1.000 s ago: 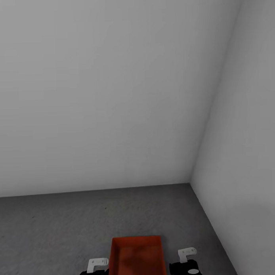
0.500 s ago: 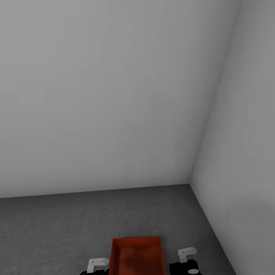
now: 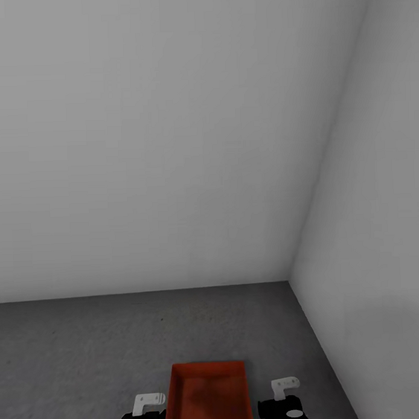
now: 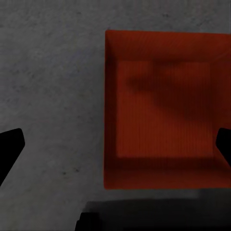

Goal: Move the two storage containers from the living room to the garage. In the garage, place one container on the floor and stack the other container on top of it (either order is fine).

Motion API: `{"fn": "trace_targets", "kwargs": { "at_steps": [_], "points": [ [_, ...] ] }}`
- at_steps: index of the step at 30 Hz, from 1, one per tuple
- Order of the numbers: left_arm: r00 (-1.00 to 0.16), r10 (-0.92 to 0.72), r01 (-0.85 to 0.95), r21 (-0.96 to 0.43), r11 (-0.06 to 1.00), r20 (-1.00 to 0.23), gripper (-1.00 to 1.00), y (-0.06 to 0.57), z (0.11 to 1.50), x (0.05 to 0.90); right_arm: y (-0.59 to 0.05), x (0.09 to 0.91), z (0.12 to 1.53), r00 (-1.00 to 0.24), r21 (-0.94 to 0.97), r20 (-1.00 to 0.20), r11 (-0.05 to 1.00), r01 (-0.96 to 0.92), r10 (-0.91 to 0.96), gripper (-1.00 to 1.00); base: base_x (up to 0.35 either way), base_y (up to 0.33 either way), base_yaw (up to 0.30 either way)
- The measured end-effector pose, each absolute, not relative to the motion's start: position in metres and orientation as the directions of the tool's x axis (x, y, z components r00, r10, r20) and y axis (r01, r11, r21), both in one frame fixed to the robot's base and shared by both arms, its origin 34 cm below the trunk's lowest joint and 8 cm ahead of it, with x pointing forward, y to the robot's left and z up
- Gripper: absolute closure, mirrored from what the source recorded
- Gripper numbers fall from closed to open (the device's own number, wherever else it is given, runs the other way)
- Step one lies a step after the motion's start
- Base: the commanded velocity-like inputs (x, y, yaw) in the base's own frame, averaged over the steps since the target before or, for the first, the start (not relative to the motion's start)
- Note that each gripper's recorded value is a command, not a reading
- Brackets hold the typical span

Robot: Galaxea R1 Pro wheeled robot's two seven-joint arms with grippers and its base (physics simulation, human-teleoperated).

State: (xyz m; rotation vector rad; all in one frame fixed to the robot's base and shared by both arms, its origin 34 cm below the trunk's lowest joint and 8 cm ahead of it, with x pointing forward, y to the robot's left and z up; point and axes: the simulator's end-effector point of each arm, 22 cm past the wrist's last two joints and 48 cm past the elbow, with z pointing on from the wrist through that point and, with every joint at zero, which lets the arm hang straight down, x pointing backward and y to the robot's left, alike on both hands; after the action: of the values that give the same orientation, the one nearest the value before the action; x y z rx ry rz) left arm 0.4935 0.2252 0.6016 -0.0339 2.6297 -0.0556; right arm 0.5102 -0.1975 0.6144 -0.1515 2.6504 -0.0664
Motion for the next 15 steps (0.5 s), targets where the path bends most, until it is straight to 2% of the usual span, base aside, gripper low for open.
{"fn": "trace_targets", "kwargs": {
  "at_steps": [15],
  "points": [
    [-0.872, -0.034, -0.014, -0.046, 0.999, -0.488, -1.00, 0.225, 0.618, 0.490, -0.198, 0.506, 0.631, -0.878, -0.074, -0.463, 0.993, -0.095, -0.118, -1.00, 0.000, 0.000, 0.000]
  ]
}}
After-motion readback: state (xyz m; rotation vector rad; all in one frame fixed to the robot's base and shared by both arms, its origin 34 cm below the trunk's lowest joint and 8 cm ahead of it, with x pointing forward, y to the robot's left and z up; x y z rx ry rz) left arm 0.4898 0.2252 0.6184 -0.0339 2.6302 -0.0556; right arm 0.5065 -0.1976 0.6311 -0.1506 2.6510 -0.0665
